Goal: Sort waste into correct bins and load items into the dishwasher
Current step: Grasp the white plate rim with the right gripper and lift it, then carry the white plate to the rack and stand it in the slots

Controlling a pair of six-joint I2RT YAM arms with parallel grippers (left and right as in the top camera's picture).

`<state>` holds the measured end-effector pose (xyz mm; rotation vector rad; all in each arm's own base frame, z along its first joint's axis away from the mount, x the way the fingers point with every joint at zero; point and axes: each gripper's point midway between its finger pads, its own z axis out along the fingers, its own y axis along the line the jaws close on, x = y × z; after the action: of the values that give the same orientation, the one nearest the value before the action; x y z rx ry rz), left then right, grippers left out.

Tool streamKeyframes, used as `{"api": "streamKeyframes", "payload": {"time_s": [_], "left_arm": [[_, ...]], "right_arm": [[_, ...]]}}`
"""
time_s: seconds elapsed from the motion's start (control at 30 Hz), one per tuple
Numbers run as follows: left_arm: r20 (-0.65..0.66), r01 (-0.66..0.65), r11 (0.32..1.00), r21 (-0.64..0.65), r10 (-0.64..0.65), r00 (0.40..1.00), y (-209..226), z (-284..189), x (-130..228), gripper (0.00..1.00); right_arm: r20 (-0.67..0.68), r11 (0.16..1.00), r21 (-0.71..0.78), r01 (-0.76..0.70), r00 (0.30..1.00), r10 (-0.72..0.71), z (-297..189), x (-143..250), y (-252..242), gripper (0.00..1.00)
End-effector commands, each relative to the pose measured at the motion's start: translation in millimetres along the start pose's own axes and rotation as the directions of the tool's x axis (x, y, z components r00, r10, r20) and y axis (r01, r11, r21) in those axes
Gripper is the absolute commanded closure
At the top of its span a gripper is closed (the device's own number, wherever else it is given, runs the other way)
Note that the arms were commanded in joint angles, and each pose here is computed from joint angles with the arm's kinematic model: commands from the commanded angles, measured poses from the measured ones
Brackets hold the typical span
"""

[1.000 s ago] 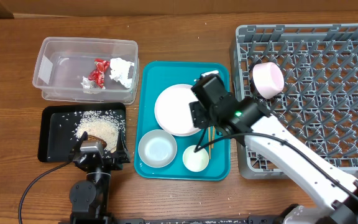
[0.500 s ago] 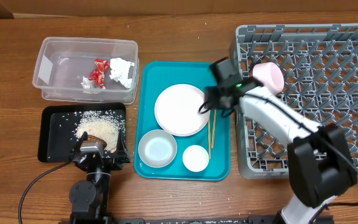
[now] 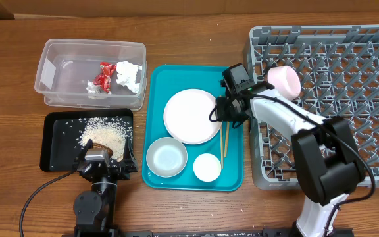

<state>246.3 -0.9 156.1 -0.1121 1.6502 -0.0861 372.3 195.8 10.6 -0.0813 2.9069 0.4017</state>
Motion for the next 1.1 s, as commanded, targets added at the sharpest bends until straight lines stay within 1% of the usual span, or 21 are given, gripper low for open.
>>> {"api": "streamKeyframes", "payload": {"time_s": [0.0, 0.03, 0.13, 0.27, 0.4, 0.53, 0.6, 0.67, 0.77, 0.8, 0.83, 0.93, 0.97, 1.0, 1.07], "left_arm": [[0.013, 0.01, 1.0, -0.007, -0.01, 1.0, 2, 0, -2, 0.0], [0.013, 0.01, 1.0, -0.007, -0.01, 1.0, 2, 0, -2, 0.0], [0.013, 0.011, 1.0, -0.007, -0.01, 1.0, 2, 0, -2, 0.0], [0.013, 0.011, 1.0, -0.007, -0.01, 1.0, 2, 0, -2, 0.0], [0.013, 0.01, 1.0, -0.007, -0.01, 1.0, 2, 0, -2, 0.0], [0.013, 0.011, 1.0, -0.007, -0.01, 1.0, 2, 0, -2, 0.0], [0.013, 0.011, 1.0, -0.007, -0.01, 1.0, 2, 0, -2, 0.0], [0.013, 0.01, 1.0, -0.007, -0.01, 1.0, 2, 0, -2, 0.0], [0.013, 0.01, 1.0, -0.007, -0.01, 1.0, 2, 0, -2, 0.0], [0.013, 0.011, 1.0, -0.007, -0.01, 1.0, 2, 0, -2, 0.0], [0.013, 0.01, 1.0, -0.007, -0.01, 1.0, 2, 0, -2, 0.0], [0.013, 0.011, 1.0, -0.007, -0.01, 1.0, 2, 0, -2, 0.0], [0.013, 0.011, 1.0, -0.007, -0.01, 1.0, 2, 0, -2, 0.0], [0.013, 0.01, 1.0, -0.007, -0.01, 1.0, 2, 0, -2, 0.0], [0.013, 0.011, 1.0, -0.007, -0.01, 1.0, 2, 0, -2, 0.0]], "right_arm": [[0.003, 1.0, -0.009, 0.007, 1.0, -0.007, -2, -2, 2, 0.77], [0.001, 1.0, -0.008, 0.006, 1.0, -0.006, -3, -2, 2, 0.84], [-0.005, 1.0, -0.003, 0.005, 1.0, -0.005, -10, -3, 3, 0.96], [0.021, 1.0, 0.008, 0.007, 1.0, -0.007, -36, -9, 7, 0.96], [0.125, 1.0, -0.016, 0.025, 0.992, -0.023, -78, -25, 18, 0.96], [0.26, 0.998, -0.03, 0.046, 0.965, -0.037, -129, -38, 27, 0.96], [0.285, 0.998, -0.036, 0.051, 0.958, -0.038, -139, -39, 29, 0.96], [0.302, 0.999, 0.02, 0.029, 0.953, -0.034, -145, -40, 19, 0.96], [0.361, 0.977, 0.188, -0.101, 0.932, 0.027, -154, -44, -18, 0.96], [0.368, 0.972, 0.206, -0.112, 0.929, 0.029, -156, -45, -22, 0.96], [0.362, 0.974, 0.21, -0.088, 0.932, 0.006, -156, -45, -22, 0.96], [0.321, 0.988, 0.153, 0.01, 0.945, -0.06, -151, -41, -5, 0.96], [0.322, 0.986, 0.164, 0.009, 0.945, -0.062, -151, -41, -7, 0.96], [0.338, 0.978, 0.21, -0.015, 0.939, -0.059, -154, -42, -15, 0.96], [0.439, 0.923, 0.339, -0.185, 0.898, 0.019, -172, -50, -47, 0.96]]}}
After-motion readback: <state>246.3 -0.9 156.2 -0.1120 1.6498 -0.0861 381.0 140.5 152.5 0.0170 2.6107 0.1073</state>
